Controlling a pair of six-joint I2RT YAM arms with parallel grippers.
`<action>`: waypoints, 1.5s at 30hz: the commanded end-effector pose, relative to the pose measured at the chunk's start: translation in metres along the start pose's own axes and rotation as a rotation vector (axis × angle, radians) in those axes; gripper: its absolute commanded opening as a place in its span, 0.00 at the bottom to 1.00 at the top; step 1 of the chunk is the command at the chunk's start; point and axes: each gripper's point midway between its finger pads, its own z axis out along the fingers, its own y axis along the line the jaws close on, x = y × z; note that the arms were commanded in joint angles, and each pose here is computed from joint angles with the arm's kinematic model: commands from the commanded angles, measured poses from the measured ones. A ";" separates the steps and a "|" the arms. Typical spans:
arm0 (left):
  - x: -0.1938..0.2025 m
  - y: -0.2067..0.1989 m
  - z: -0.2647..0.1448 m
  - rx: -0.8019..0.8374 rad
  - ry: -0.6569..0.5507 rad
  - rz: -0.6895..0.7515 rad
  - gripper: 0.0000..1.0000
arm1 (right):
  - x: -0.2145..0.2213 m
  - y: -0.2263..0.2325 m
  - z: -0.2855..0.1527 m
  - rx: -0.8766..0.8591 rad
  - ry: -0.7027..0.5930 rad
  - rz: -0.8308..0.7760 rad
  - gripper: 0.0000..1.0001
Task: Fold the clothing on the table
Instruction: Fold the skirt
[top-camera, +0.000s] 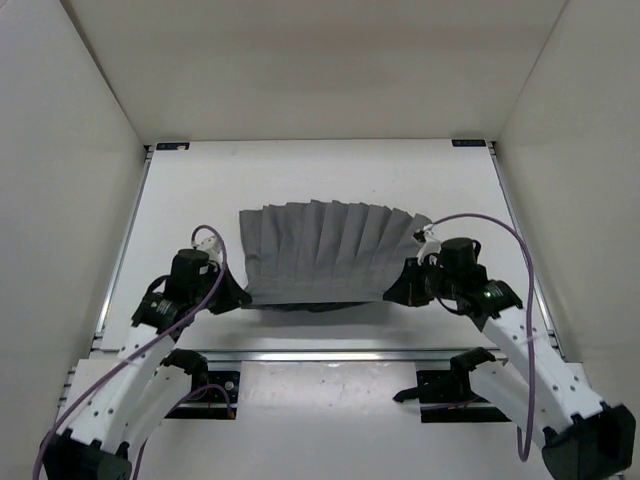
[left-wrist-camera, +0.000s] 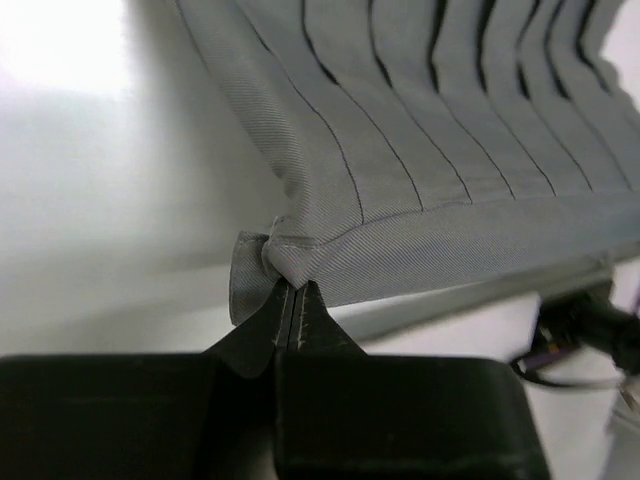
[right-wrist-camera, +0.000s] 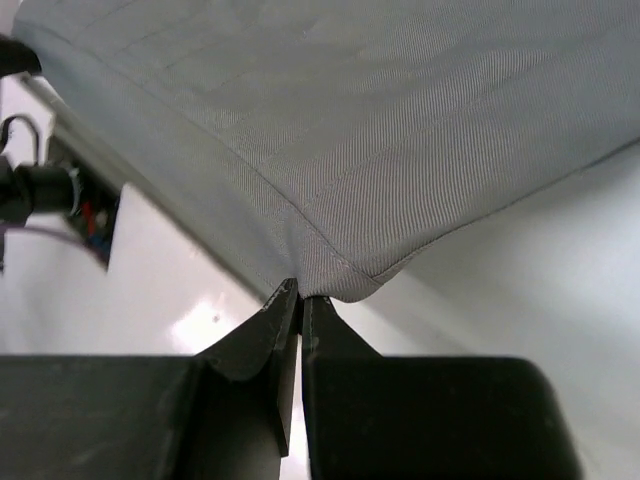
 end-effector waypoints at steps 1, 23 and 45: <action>0.007 -0.003 -0.037 -0.009 0.000 0.008 0.00 | 0.033 0.005 -0.028 -0.004 0.019 0.025 0.00; -0.125 -0.038 0.097 0.097 -0.021 -0.039 0.10 | -0.092 -0.119 0.000 0.330 -0.215 0.305 0.00; -0.030 0.026 0.088 -0.058 0.070 -0.124 0.77 | -0.001 -0.127 -0.009 0.550 -0.096 0.435 0.59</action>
